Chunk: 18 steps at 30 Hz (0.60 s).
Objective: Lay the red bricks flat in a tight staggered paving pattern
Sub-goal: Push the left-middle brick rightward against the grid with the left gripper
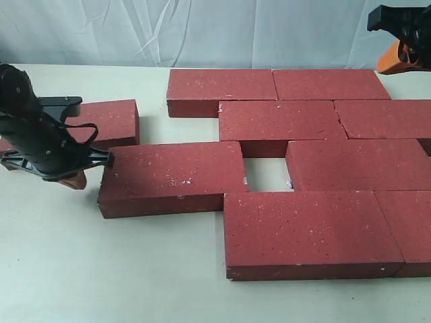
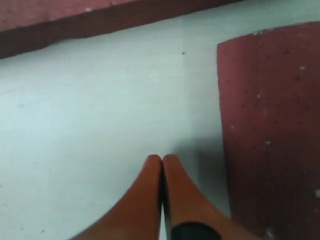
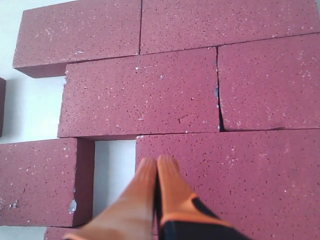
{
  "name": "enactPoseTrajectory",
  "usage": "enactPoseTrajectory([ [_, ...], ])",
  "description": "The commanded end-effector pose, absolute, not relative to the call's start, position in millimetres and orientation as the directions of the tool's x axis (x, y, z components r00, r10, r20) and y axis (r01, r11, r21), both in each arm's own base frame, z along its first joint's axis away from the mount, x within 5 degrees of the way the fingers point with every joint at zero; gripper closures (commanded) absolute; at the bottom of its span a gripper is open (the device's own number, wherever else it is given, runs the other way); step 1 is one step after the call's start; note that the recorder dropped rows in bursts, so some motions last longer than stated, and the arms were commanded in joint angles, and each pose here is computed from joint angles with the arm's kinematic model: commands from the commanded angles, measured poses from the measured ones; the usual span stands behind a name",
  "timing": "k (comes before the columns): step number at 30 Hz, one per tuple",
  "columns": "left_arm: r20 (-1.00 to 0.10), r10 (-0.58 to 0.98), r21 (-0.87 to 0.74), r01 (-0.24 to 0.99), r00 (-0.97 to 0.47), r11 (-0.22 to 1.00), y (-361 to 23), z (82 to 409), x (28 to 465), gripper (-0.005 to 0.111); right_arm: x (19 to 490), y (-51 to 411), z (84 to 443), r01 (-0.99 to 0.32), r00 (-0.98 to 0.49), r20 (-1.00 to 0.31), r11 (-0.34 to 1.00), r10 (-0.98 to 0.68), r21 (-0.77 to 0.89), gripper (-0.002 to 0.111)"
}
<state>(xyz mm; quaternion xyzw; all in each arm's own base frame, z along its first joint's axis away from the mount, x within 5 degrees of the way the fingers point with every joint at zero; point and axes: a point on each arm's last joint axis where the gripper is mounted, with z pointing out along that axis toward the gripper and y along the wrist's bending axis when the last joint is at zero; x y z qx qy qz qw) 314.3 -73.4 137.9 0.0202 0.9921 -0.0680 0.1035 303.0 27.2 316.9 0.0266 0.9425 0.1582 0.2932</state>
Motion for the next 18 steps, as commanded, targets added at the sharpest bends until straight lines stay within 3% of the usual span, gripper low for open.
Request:
enactPoseTrajectory([
  [1,-0.232,0.064,-0.140,0.099,-0.971,0.985,-92,134,313,0.107,302,25,318,-0.044,-0.823,-0.550,0.950,0.142,0.311,0.109],
  [7,-0.300,0.097,-0.148,0.147,-0.949,0.978,-110,136,314,0.107,302,25,318,-0.044,-0.823,-0.550,0.950,0.142,0.311,0.109],
  [18,-0.291,0.052,-0.235,0.125,-0.955,0.964,-118,127,316,0.107,302,26,318,-0.045,-0.823,-0.550,0.949,0.141,0.311,0.109],
])
